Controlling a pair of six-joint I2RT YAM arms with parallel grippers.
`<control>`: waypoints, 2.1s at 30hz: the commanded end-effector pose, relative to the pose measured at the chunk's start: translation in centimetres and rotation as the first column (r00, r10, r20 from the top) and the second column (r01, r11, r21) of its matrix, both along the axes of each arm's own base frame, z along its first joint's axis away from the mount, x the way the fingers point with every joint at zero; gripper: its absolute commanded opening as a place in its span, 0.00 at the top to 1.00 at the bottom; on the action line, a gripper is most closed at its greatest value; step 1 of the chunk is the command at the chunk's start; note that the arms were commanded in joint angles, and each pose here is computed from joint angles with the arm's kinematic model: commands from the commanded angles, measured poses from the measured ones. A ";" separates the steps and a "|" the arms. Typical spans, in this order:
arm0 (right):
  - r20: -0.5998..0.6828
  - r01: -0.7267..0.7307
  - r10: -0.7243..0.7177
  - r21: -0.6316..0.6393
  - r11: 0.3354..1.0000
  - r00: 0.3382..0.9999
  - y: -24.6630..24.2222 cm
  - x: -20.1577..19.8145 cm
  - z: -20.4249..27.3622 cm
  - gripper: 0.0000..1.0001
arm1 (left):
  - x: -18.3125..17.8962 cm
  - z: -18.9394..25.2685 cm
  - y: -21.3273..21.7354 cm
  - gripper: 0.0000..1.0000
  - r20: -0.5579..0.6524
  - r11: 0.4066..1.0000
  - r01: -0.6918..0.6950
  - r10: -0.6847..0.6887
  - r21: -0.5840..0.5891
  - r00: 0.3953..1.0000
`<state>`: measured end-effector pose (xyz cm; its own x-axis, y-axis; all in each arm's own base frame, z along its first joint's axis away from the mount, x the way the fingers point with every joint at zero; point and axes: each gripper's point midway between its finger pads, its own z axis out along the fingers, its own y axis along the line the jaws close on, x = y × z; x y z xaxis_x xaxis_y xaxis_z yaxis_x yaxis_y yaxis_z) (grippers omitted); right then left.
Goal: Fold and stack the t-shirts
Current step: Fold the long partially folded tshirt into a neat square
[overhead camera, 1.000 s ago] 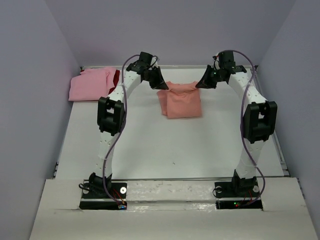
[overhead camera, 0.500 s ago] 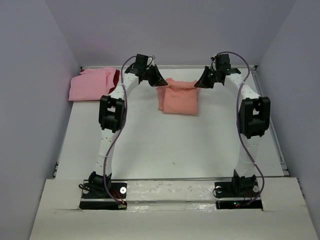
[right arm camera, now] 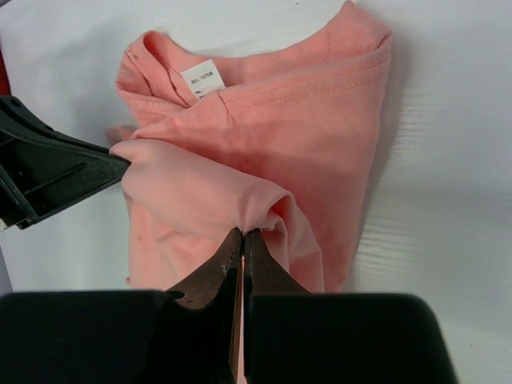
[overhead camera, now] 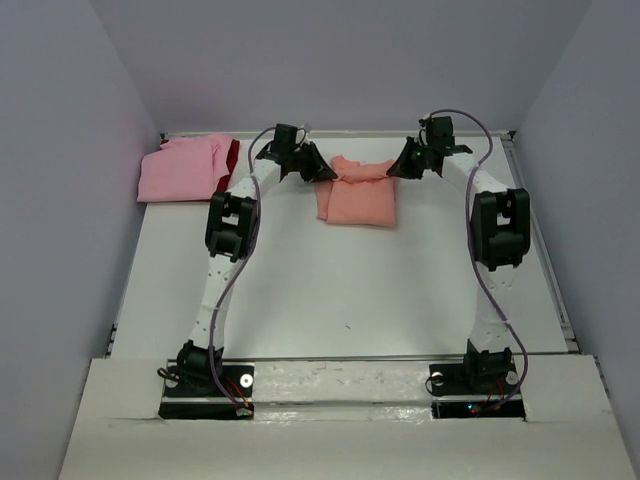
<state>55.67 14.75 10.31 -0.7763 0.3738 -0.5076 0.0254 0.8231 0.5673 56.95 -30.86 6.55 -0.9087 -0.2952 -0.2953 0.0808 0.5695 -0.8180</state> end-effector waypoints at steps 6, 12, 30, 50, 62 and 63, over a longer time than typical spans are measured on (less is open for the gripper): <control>0.037 0.050 -0.049 -0.035 0.998 0.998 -1.1 2.0 -2.9 1.00 | 1.8 0.5 -0.1 0.87 0.044 0.998 -0.016 0.019 -0.065 0.999; -0.083 0.061 -0.065 -0.050 0.997 0.994 -1.3 0.4 -6.7 1.00 | 0.7 -2.4 0.7 0.89 -0.046 0.999 -0.036 0.035 -0.010 0.998; -0.341 0.022 -0.064 -0.127 0.992 0.938 -1.9 -11.3 -8.5 1.00 | -10.2 -7.1 4.0 1.00 -0.323 0.955 0.092 0.004 0.282 0.946; -0.589 -0.224 0.128 -0.092 0.970 0.798 0.0 -31.6 -4.1 1.00 | -36.7 -5.0 2.8 1.00 -0.499 0.822 0.442 -0.232 0.358 0.835; -0.529 -0.219 0.148 -0.074 0.973 0.836 -0.7 -35.0 1.3 1.00 | -36.0 1.0 3.1 1.00 -0.408 0.842 0.377 -0.211 0.386 0.888; -0.521 -0.217 0.149 -0.072 0.973 0.841 -0.7 -35.1 1.7 1.00 | -35.8 1.6 2.9 1.00 -0.399 0.846 0.370 -0.210 0.383 0.893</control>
<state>21.47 14.94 10.31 -0.9858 0.1657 -0.0284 0.1380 0.8939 0.4265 20.52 -29.09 5.61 -0.9932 0.1105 0.0371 0.0735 0.8409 -0.5362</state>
